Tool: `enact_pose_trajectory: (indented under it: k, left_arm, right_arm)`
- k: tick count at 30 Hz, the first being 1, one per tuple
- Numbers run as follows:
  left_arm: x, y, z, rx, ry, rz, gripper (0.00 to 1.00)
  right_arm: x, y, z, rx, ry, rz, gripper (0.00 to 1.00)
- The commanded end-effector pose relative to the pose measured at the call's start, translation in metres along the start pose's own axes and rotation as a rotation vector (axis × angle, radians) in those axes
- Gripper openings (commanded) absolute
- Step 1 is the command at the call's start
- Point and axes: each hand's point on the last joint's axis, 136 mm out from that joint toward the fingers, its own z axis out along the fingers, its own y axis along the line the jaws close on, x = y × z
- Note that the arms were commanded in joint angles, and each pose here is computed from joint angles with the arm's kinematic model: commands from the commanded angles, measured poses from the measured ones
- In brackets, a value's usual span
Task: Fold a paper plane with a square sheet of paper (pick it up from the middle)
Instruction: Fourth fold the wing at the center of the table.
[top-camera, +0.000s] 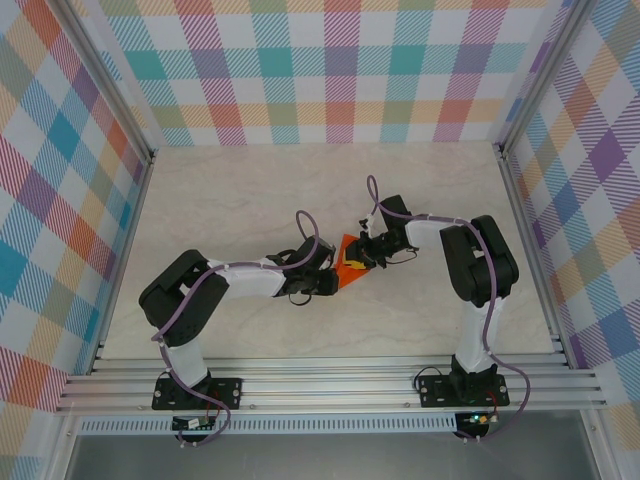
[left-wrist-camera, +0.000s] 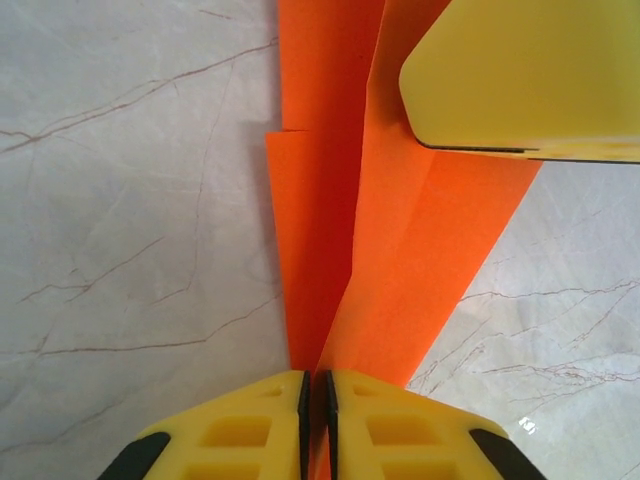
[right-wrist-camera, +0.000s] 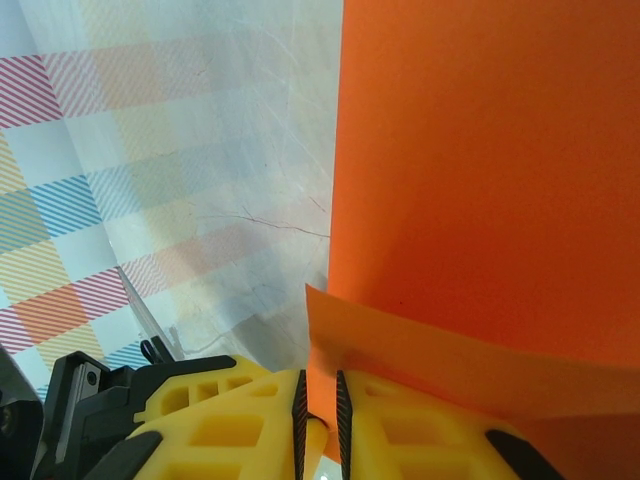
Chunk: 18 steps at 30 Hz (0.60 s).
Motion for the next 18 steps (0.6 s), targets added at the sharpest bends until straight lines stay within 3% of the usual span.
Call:
enact_pose_trajectory:
  k: [1,13,18]
  left_arm:
    - [0.004,0.005,0.009,-0.007,0.018,-0.024,0.13]
    - [0.012,0.009,0.013,0.005,0.029,-0.053,0.12]
    - [0.011,0.005,0.007,0.023,0.021,-0.049,0.2]
  right_arm:
    - [0.0,0.016,-0.002,-0.043,0.015,-0.039,0.19]
    - [0.002,0.012,0.009,-0.033,0.04,-0.027,0.2]
    - [0.001,-0.002,0.013,0.022,0.036,-0.008,0.19]
